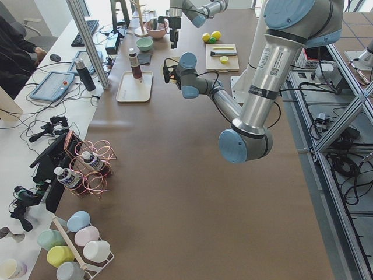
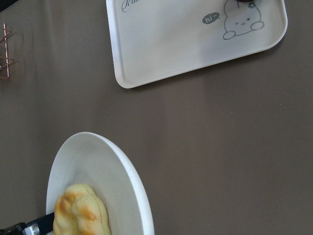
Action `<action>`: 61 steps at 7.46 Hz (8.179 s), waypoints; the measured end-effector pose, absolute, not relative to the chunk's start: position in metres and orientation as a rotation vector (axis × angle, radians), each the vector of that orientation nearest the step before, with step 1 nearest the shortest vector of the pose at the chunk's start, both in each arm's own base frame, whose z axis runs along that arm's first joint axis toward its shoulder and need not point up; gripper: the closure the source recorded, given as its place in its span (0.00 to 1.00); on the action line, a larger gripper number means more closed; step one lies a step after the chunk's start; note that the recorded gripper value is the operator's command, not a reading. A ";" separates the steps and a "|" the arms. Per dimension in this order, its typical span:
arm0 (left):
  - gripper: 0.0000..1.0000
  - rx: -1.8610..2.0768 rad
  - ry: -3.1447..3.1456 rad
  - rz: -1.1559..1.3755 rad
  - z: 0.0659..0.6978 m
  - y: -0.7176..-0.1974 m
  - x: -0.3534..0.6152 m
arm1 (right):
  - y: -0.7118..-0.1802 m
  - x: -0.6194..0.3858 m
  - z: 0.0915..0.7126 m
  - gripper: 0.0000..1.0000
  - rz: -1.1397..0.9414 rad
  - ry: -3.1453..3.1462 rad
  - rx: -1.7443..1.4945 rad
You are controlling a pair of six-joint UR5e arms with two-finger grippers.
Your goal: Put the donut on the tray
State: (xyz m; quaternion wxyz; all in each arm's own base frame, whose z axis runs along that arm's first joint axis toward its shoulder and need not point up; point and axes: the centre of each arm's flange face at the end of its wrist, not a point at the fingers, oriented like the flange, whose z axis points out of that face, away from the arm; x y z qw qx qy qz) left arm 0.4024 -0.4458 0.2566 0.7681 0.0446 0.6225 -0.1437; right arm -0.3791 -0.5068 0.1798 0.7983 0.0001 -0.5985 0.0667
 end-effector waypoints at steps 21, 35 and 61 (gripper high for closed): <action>1.00 0.009 1.108 -0.521 0.264 -0.596 0.415 | -0.523 0.033 0.645 0.00 -0.171 -0.672 -0.021; 0.02 0.109 1.027 -0.785 0.259 -0.669 0.558 | -0.516 0.048 0.648 0.00 -0.139 -0.682 -0.021; 0.02 0.245 0.786 -0.005 0.691 -0.406 -0.130 | -0.497 0.085 0.660 0.00 -0.051 -0.721 -0.017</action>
